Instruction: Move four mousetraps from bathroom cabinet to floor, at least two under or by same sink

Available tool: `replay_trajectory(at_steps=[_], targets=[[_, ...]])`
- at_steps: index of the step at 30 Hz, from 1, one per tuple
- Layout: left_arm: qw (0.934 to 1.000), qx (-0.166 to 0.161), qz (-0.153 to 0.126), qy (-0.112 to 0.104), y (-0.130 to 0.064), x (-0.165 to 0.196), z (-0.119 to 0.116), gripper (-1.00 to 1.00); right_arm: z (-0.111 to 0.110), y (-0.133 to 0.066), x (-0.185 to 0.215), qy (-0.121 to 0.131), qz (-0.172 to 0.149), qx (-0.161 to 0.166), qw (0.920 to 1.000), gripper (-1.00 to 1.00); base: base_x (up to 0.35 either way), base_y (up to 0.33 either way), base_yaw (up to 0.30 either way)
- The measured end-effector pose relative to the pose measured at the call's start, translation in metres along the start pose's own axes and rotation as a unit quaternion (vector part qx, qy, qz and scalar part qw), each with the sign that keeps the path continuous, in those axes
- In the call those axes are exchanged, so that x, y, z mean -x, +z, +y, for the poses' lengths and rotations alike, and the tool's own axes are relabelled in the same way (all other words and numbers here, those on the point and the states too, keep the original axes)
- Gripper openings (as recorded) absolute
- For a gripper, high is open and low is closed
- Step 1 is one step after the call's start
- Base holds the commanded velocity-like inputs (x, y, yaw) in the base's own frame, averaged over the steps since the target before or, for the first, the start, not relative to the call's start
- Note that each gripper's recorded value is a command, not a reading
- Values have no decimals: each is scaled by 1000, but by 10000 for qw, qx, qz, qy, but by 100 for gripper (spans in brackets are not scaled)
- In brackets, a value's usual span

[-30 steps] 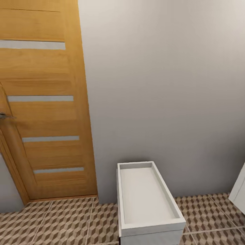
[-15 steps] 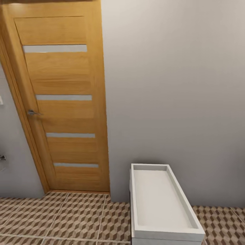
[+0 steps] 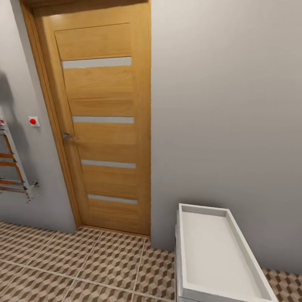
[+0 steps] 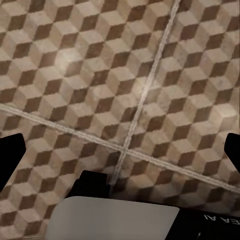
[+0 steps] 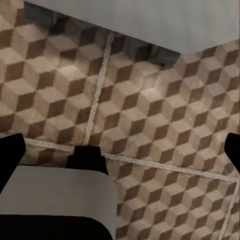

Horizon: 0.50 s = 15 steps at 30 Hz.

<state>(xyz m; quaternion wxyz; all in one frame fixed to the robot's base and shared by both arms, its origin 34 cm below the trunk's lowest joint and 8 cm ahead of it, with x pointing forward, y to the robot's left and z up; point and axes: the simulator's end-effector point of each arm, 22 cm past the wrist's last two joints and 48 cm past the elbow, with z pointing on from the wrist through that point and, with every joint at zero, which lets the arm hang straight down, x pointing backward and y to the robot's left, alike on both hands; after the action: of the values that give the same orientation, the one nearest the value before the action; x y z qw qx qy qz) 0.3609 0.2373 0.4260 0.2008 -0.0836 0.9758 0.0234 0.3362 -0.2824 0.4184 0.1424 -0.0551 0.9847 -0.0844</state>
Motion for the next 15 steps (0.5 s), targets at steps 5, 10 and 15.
replay_trajectory(at_steps=[5,10,15], targets=[[10000,1,-1,-1,0,0,0,100,0,0,0,0,1,1,10000,100,0,0,285],[10000,5,-1,0,0,0,1,100,0,0,0,0,2,1,10000,100,0,0,285],[10000,3,-1,0,0,0,0,100,0,0,0,0,1,1,10000,100,0,0,285]])
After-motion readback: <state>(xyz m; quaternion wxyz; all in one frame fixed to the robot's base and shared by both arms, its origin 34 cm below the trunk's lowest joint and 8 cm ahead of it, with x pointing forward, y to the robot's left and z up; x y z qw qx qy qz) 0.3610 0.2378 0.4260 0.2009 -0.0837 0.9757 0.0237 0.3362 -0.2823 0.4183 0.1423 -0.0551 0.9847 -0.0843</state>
